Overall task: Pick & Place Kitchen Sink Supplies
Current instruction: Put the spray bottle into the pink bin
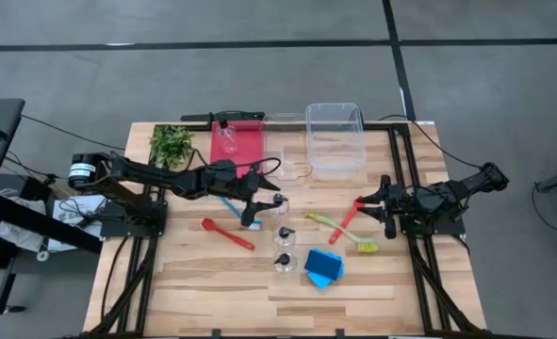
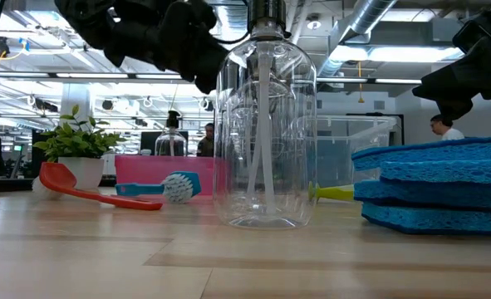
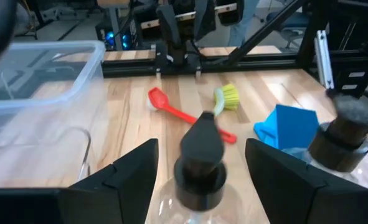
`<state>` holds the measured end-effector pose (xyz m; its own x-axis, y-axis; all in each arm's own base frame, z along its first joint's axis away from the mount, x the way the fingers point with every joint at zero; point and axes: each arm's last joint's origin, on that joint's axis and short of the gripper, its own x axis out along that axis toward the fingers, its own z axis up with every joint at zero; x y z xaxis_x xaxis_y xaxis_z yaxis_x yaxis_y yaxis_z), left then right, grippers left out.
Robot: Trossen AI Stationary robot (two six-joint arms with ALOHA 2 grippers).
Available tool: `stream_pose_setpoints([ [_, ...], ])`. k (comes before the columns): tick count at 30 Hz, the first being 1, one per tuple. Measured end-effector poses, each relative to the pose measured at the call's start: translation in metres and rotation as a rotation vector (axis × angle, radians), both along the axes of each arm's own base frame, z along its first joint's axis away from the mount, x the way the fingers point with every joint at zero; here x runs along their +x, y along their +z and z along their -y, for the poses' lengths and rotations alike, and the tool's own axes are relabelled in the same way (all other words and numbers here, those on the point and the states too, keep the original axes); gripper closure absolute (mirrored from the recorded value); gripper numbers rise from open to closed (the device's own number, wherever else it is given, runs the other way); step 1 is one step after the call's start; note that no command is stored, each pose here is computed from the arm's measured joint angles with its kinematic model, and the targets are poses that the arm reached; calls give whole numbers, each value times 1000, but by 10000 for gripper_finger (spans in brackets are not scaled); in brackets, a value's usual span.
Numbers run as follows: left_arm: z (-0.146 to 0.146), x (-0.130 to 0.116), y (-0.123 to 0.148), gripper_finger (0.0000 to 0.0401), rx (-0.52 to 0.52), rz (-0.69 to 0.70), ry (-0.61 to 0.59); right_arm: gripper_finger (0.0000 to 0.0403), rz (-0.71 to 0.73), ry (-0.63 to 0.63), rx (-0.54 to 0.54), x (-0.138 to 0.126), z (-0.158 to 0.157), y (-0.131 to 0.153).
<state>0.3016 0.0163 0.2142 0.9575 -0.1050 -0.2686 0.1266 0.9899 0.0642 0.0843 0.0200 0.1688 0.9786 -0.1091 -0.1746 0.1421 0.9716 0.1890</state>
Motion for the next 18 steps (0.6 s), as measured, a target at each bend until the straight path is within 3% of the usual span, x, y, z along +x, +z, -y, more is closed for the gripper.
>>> stream_pose_setpoints([
  [18,-1,5,-8,161,-7,26,-7,284,1,0,0,0,0,0],
])
